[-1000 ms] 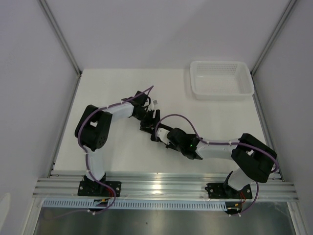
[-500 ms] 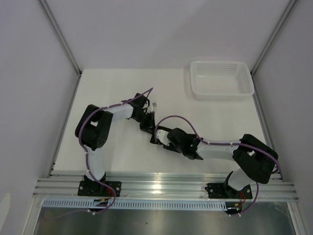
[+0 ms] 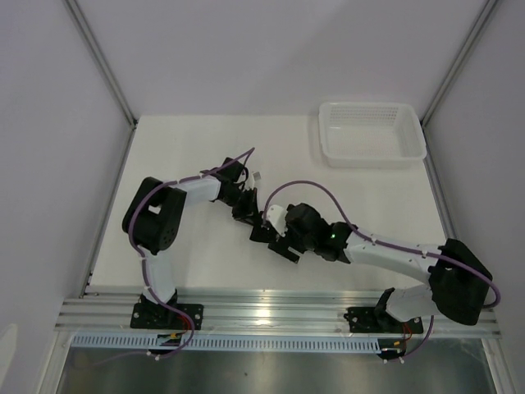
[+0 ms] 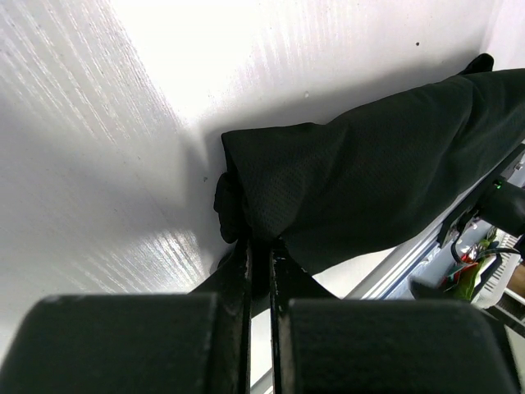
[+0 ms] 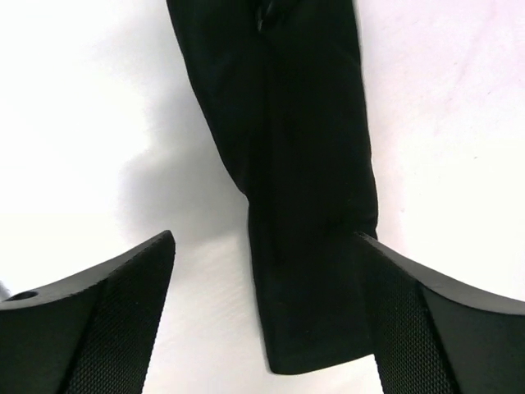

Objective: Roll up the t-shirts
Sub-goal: Place the rolled tshirt into the container

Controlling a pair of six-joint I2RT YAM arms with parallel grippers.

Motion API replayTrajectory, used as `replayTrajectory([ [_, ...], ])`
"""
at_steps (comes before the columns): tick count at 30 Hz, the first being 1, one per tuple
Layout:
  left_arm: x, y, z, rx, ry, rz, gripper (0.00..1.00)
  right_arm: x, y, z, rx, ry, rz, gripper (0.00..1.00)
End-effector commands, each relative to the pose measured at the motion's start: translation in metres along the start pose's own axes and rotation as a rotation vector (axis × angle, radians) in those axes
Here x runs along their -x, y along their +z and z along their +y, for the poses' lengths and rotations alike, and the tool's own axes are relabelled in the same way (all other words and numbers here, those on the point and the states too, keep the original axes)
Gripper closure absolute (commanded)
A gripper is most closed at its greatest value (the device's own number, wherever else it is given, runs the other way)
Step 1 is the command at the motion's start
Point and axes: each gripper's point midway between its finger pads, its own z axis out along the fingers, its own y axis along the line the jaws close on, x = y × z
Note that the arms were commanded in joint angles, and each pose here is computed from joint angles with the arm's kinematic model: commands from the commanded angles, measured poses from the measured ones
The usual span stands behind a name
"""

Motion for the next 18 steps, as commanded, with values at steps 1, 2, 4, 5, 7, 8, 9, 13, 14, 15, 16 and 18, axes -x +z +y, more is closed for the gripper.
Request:
replayTrajectory([
  [1, 0.003, -0.008, 0.007, 0.041, 0.037, -0.034, 0.99, 0.048, -0.030, -0.018, 0.000, 0.257, -0.154, 0.09],
  [2, 0.003, -0.008, 0.007, 0.040, 0.039, -0.035, 0.99, 0.048, -0.033, -0.039, -0.033, 0.486, -0.174, 0.07],
  [4, 0.005, -0.009, 0.007, 0.040, 0.041, -0.042, 0.99, 0.037, -0.037, -0.061, -0.078, 0.743, -0.172, 0.01],
  [5, 0.004, -0.009, 0.007, 0.039, 0.040, -0.040, 0.99, 0.014, -0.039, -0.078, -0.135, 0.964, -0.117, 0.02],
  [7, 0.005, -0.010, 0.005, 0.036, 0.042, -0.041, 0.99, -0.014, -0.043, -0.091, -0.227, 1.141, -0.053, 0.09],
  [8, 0.006, -0.010, 0.005, 0.033, 0.044, -0.043, 0.99, -0.036, -0.045, -0.094, -0.276, 1.281, 0.009, 0.09],
  [9, 0.005, -0.010, 0.005, 0.033, 0.040, -0.039, 0.99, -0.046, -0.046, -0.093, -0.286, 1.337, 0.037, 0.09],
  [13, 0.006, -0.011, 0.003, 0.030, 0.043, -0.043, 0.99, -0.076, -0.040, -0.082, -0.294, 1.460, 0.147, 0.09],
  [14, 0.006, -0.011, 0.003, 0.029, 0.045, -0.046, 0.99, -0.077, -0.038, -0.080, -0.287, 1.471, 0.150, 0.09],
  [15, 0.007, -0.012, 0.002, 0.027, 0.047, -0.051, 0.99, -0.081, -0.036, -0.077, -0.279, 1.491, 0.153, 0.09],
  [16, 0.006, -0.011, 0.003, 0.027, 0.045, -0.048, 0.99, -0.081, -0.035, -0.074, -0.259, 1.509, 0.150, 0.09],
  [18, 0.008, -0.012, 0.001, 0.025, 0.049, -0.051, 0.99, -0.089, -0.029, -0.068, -0.247, 1.546, 0.153, 0.09],
])
